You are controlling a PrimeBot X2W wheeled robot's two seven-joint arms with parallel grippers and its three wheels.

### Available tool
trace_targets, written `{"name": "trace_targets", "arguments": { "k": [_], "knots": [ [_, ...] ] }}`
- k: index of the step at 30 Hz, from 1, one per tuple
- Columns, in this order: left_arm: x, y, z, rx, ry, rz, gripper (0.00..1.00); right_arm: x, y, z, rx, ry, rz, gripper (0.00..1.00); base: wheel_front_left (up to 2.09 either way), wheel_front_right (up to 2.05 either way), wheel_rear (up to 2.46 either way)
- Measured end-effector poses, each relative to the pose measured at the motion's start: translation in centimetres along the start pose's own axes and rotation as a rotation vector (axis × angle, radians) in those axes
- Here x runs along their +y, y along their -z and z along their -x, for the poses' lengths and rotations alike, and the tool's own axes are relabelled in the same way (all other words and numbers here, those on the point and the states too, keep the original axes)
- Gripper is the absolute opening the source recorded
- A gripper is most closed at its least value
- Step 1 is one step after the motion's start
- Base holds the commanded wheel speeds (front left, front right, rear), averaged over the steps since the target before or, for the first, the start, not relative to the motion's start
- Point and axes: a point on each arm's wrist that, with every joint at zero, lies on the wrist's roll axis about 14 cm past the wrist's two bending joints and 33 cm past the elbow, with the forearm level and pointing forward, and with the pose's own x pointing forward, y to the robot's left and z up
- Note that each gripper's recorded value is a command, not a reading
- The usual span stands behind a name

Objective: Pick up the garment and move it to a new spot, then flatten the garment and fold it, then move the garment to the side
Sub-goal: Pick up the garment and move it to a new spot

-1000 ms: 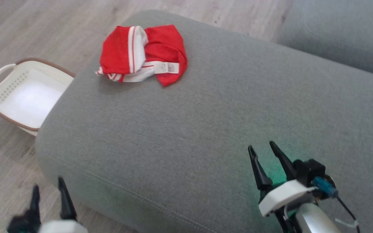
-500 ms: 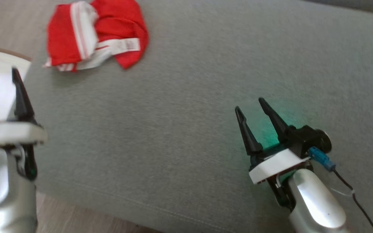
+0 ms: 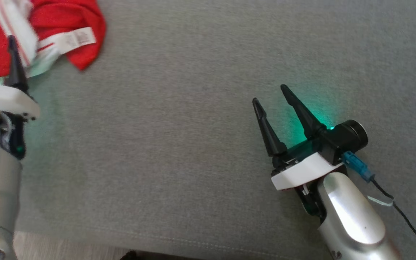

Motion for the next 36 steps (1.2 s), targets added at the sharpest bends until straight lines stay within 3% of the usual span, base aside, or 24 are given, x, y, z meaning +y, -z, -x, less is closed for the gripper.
{"name": "trace_targets", "arguments": {
  "k": [16,17,21,26,31,36],
  "knots": [
    [-0.5,7.0,-3.5,0.321,-0.031,0.004,0.97,-3.7,0.6,0.6,0.000,0.085,0.000,1.00,0.00,0.00,0.00],
    [-0.6,7.2,-3.6,0.328,-0.030,0.001,0.00,-3.8,0.6,0.6,0.000,0.087,0.000,1.00,0.00,0.00,0.00],
    [-0.9,6.7,-3.9,0.307,-0.023,-0.009,0.00,-4.3,0.1,0.6,-0.010,0.098,0.010,1.00,0.00,0.00,0.00],
    [-3.5,1.8,-5.0,0.100,0.068,-0.075,0.00,-5.0,-1.0,1.2,-0.027,0.130,0.012,1.00,0.00,0.00,0.00],
    [-9.2,-6.8,-5.4,-0.160,0.227,-0.088,0.00,-5.5,-3.1,2.1,-0.070,0.164,0.011,1.00,0.00,0.00,0.00],
    [-16.5,-12.6,-2.9,-0.337,0.427,-0.071,0.00,-6.3,-4.6,4.4,-0.098,0.227,0.004,1.00,0.00,0.00,0.00]
  ]
}}
